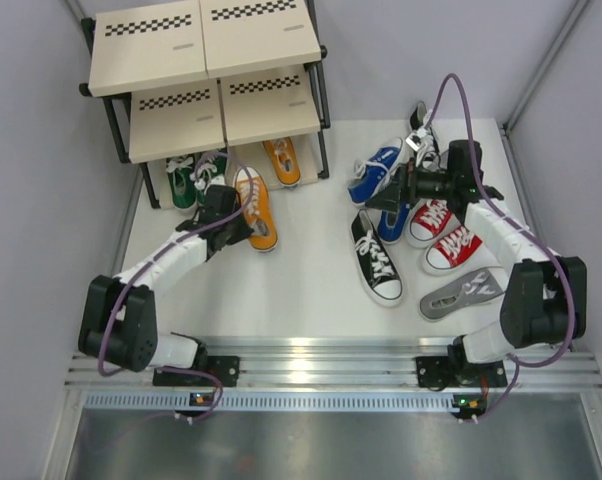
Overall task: Place and organize the shoes onto the shoe shelf
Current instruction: Place the shoe at the shoe shelf.
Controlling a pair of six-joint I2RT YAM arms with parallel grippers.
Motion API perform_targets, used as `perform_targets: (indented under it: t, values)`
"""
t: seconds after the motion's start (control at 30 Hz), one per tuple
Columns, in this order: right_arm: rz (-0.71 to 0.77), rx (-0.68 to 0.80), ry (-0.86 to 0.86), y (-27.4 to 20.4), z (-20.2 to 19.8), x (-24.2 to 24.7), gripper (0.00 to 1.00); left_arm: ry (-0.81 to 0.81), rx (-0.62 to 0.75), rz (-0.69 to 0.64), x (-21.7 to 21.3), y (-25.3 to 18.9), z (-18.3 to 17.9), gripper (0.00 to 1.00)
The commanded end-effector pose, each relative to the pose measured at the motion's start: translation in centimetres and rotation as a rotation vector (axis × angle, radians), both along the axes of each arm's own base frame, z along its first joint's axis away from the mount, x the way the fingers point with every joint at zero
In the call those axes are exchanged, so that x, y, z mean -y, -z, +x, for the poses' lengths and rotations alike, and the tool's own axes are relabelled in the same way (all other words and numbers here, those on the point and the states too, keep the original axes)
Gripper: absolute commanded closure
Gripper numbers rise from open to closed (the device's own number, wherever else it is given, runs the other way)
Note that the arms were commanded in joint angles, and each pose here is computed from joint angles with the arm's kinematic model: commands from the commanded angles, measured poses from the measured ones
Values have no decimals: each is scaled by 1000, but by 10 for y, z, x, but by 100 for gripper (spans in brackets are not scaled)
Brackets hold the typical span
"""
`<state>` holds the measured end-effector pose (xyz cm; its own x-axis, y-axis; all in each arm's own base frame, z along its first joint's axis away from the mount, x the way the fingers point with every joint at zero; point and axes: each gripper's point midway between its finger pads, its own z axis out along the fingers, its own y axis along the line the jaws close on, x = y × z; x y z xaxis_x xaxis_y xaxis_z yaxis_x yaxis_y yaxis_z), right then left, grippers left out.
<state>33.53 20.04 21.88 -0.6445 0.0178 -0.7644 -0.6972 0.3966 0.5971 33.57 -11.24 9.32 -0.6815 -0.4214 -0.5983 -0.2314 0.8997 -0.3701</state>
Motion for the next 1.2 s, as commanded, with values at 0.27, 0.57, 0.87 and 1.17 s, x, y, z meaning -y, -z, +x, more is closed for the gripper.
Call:
perform_targets:
  t: [0.27,0.57,0.87,1.17]
  values:
    - [6,96,-26,-16,-9,7,2,-20,305,-35,5,-66,112,100]
    - [-12,107,-32,-16,-12,13,2,-17,294,4,-2,-52,147,100]
    - [-16,112,-37,-14,-19,17,2,-35,309,18,-13,-54,171,100]
    - [-19,117,-36,-16,-22,21,1,-56,335,13,-15,-63,180,100]
